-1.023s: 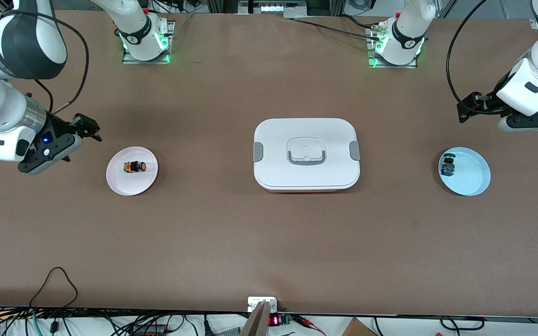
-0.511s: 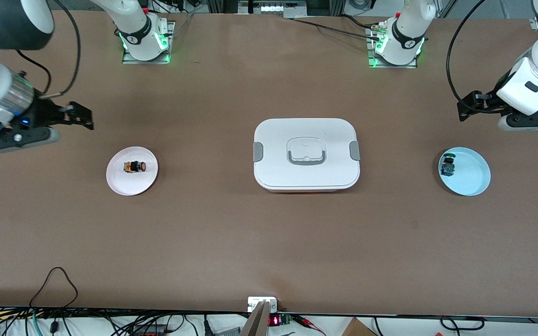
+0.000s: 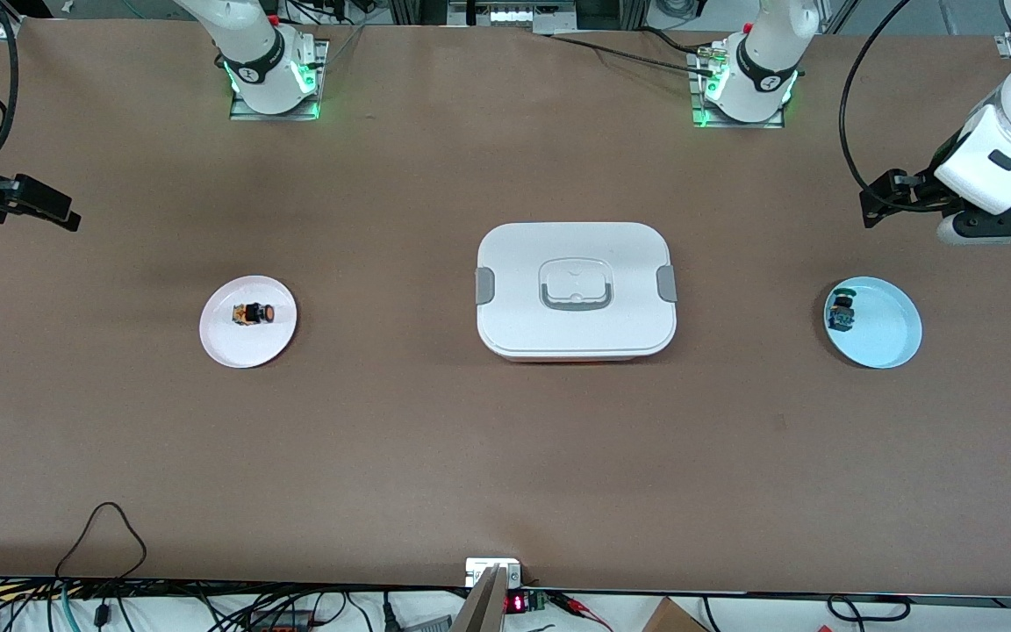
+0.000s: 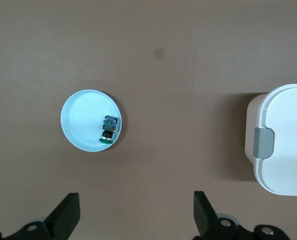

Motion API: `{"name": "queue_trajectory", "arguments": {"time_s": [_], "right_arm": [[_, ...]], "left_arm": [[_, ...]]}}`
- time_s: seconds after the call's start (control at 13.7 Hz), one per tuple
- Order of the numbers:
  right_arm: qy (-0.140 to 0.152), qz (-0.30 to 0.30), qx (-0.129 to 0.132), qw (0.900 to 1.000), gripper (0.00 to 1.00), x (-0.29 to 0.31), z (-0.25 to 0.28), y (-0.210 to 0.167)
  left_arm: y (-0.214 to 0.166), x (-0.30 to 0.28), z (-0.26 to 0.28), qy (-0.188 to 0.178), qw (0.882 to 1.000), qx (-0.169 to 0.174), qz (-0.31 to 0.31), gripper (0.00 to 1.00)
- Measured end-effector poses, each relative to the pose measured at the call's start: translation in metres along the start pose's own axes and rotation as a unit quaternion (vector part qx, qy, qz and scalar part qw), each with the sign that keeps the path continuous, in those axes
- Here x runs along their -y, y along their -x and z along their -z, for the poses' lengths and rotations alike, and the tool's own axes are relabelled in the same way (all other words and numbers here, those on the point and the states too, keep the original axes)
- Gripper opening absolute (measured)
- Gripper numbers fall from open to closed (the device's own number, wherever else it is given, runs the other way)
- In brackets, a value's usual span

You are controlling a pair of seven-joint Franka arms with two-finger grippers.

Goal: Transfer orange switch to right arm and place

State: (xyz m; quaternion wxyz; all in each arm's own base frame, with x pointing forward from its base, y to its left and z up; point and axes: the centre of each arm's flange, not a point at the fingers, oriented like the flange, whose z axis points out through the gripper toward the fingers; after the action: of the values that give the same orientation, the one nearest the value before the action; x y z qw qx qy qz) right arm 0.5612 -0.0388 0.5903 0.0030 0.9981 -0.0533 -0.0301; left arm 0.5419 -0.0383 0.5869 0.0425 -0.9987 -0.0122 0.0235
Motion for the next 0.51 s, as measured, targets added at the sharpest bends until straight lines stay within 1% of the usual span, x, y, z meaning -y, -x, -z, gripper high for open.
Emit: {"name": "queue_trajectory", "arguments": {"time_s": [0.07,0.29,0.51], "right_arm": [[0.004,0.005,-0.004,1.0,1.0,0.0,-0.002,-0.001],[0.012,0.045,-0.017,0.999,1.0,-0.003,-0.006,0.0],[0.01,0.04,-0.021,0.999,1.0,-0.004,0.001,0.01]], "left_arm": [[0.0,0.0,0.0,0.0,1.0,0.0,0.0,1.0],[0.0,0.0,0.0,0.0,1.0,0.0,0.0,1.0],[0.0,0.0,0.0,0.0,1.0,0.0,0.0,1.0]]}}
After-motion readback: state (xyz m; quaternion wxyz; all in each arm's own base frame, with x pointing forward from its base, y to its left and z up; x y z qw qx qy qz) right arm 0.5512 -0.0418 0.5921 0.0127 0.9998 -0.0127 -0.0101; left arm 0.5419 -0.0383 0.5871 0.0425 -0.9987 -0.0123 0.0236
